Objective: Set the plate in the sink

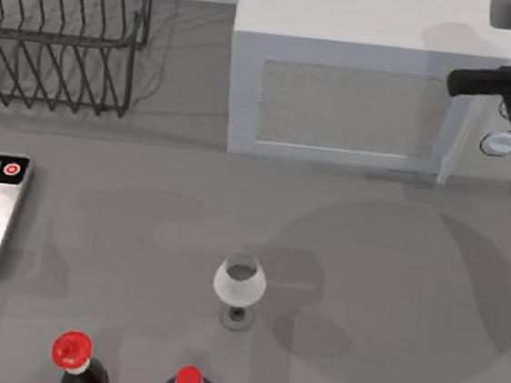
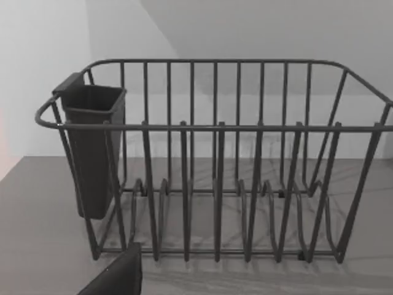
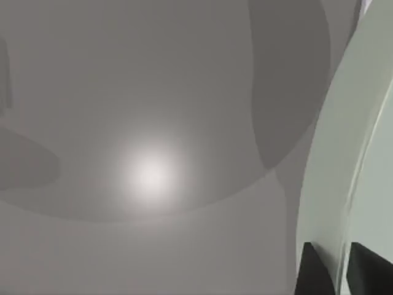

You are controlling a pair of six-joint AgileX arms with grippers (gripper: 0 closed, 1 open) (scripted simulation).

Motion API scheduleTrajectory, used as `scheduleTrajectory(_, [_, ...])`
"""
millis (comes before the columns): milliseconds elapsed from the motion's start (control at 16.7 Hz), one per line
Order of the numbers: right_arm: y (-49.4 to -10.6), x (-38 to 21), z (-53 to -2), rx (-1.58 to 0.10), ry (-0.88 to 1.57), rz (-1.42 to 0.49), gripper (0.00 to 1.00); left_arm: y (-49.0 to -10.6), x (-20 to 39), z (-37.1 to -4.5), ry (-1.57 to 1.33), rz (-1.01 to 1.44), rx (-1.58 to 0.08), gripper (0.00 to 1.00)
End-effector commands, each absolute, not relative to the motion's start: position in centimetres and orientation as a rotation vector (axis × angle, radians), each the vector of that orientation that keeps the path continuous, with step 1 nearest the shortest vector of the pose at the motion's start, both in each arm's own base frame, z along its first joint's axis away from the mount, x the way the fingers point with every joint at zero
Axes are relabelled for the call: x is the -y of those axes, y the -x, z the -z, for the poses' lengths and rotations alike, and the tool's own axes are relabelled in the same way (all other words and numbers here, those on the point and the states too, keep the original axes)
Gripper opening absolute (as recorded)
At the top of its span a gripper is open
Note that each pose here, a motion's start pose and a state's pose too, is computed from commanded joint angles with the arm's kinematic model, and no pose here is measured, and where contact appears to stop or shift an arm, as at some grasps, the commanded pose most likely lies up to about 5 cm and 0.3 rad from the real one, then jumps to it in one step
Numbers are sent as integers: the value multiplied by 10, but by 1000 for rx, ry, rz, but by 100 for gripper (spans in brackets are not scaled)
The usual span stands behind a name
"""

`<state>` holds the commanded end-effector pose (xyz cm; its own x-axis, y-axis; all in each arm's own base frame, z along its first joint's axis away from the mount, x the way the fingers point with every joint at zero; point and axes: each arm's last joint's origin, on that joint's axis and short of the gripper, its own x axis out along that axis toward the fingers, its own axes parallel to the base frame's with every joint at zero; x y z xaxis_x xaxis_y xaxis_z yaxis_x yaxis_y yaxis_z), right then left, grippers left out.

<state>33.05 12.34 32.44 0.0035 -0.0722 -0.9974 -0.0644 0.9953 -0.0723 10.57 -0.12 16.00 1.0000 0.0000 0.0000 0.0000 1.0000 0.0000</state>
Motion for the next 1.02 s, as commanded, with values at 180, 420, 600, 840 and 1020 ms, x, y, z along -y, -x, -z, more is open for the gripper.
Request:
scheduleTrajectory(180, [-331,-117,-357,-1517,26,-4,0,-106,1,-160,0,0,0,100])
scheduleTrajectory(420, [-333,-113,-370,-1488,-29,-10,0,-106,1,-160,0,0,0,100])
scheduleTrajectory(600, [-333,-113,-370,-1488,-29,-10,0,-106,1,-160,0,0,0,100])
scheduleTrajectory(840, [-343,-105,-370,-1464,-41,12,0,-106,1,-160,0,0,0,100])
scheduleTrajectory(1020, [-378,-77,-361,-1419,-72,80,0,-106,1,-160,0,0,0,100])
